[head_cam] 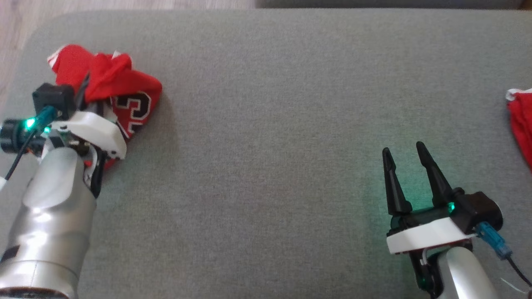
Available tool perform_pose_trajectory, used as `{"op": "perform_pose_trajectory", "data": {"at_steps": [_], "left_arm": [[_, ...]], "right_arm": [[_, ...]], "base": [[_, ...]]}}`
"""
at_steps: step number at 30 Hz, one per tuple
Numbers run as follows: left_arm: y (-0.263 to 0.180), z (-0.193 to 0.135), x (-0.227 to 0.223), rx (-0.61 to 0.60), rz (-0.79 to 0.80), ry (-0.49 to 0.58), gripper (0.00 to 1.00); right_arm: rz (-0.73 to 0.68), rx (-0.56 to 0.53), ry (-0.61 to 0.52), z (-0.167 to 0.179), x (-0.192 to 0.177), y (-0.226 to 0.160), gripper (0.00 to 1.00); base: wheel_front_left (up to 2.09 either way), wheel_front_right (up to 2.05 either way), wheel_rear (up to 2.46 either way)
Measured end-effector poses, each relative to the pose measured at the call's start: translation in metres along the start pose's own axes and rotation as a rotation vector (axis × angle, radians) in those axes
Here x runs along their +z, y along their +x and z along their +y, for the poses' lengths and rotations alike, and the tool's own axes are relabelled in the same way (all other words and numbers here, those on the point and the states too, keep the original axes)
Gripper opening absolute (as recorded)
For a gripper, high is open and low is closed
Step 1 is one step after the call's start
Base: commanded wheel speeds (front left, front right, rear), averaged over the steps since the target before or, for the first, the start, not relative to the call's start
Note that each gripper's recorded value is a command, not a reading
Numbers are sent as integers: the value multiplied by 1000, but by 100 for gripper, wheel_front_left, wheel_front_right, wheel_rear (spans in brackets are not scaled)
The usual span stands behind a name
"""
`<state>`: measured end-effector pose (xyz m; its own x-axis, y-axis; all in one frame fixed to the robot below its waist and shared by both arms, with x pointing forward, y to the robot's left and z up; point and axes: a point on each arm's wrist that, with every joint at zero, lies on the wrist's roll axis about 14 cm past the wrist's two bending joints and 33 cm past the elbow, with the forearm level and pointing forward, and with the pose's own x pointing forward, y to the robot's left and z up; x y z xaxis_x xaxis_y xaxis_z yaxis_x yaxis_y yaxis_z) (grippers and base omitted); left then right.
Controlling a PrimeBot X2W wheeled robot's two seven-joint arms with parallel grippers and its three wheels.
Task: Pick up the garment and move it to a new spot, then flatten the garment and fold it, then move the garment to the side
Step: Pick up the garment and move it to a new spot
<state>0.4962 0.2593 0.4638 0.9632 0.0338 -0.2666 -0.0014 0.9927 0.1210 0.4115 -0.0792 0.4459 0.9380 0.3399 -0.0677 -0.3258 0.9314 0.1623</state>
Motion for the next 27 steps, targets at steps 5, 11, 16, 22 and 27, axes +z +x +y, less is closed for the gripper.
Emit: {"op": "perform_pose_trajectory", "data": {"at_steps": [5, 11, 16, 22, 27], "left_arm": [[-2, -15, 53, -50, -173, 56, 0], [-19, -56, 141, -164, -428, 138, 0], [-37, -85, 187, -243, -563, 186, 0], [-67, -129, 228, -362, -653, 254, 0], [-87, -162, 240, -467, -628, 286, 0]], "right_arm": [[-36, -10, 4, 0, 14, -7, 100], [-95, -37, 8, -5, 36, -19, 100], [-122, -51, 11, -7, 45, -26, 100], [-141, -78, 27, -13, 51, -38, 100], [-165, -105, 32, -20, 58, -46, 100]], "base": [[0, 0, 0], [0, 0, 0], [0, 0, 0], [0, 0, 0], [0, 0, 0]]}}
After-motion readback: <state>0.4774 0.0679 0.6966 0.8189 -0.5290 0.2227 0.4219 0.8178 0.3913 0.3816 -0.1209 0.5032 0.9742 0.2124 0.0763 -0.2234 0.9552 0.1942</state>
